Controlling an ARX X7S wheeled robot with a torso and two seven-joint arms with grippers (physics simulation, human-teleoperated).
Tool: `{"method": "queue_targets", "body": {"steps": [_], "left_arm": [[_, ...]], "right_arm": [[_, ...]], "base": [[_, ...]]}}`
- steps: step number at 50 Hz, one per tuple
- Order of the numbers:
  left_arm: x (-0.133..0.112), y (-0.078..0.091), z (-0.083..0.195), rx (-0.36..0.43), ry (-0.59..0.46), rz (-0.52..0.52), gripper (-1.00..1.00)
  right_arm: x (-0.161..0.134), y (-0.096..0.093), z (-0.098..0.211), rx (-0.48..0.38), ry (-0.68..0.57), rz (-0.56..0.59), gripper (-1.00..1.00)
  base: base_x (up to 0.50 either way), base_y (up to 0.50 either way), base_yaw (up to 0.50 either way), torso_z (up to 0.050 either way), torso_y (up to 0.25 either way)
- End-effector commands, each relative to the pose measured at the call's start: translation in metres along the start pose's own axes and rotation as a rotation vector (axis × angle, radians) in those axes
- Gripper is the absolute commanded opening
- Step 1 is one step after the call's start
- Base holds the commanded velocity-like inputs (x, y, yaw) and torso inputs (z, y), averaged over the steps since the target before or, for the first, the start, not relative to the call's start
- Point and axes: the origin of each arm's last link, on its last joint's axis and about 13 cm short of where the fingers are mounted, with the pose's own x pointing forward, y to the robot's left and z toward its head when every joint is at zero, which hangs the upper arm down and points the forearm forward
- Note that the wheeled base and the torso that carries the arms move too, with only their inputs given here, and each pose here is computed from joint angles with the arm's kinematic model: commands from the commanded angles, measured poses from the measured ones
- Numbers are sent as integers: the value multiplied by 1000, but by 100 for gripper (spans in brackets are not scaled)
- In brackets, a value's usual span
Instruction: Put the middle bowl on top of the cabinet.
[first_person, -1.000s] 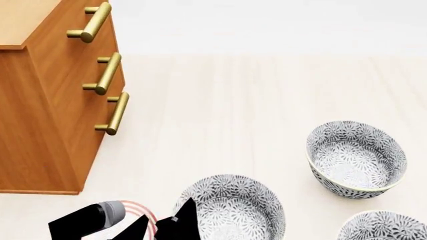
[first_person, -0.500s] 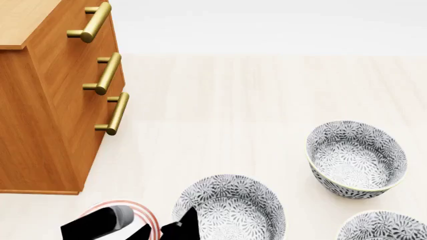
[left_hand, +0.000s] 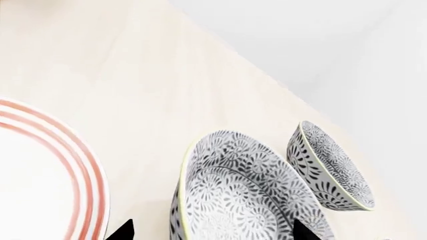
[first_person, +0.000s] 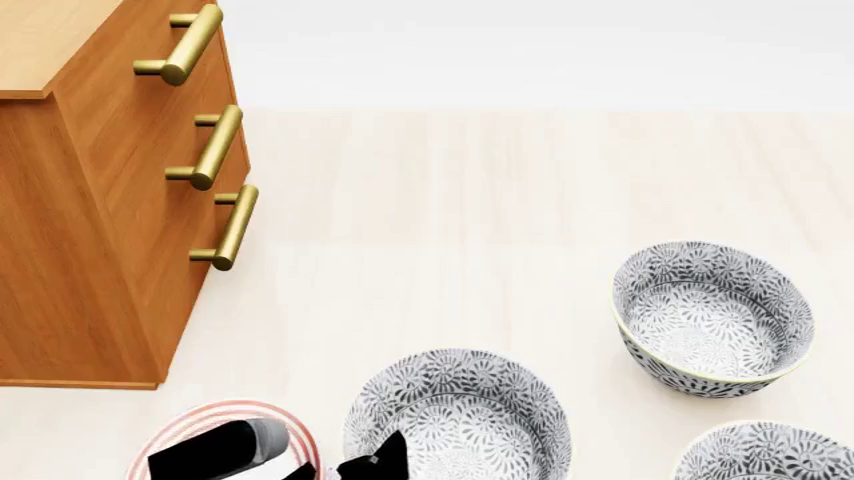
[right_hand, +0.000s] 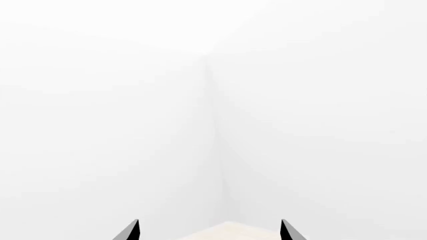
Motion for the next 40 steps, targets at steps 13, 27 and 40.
{"method": "queue_targets", "body": {"steps": [13,27,40], "left_arm": [[8,-3,-7,140,47,106,100],[7,-10,-9,183,61,92,100],[10,-11,-13,187,73,88,100]], "right_arm": [[-1,1,4,5,-12,5,100],[-2,1,6,7,-19,4,100],[-2,0,7,10,-27,4,100]], "base": [[0,0,0,0,0],[0,0,0,0,0],[0,0,0,0,0]]}}
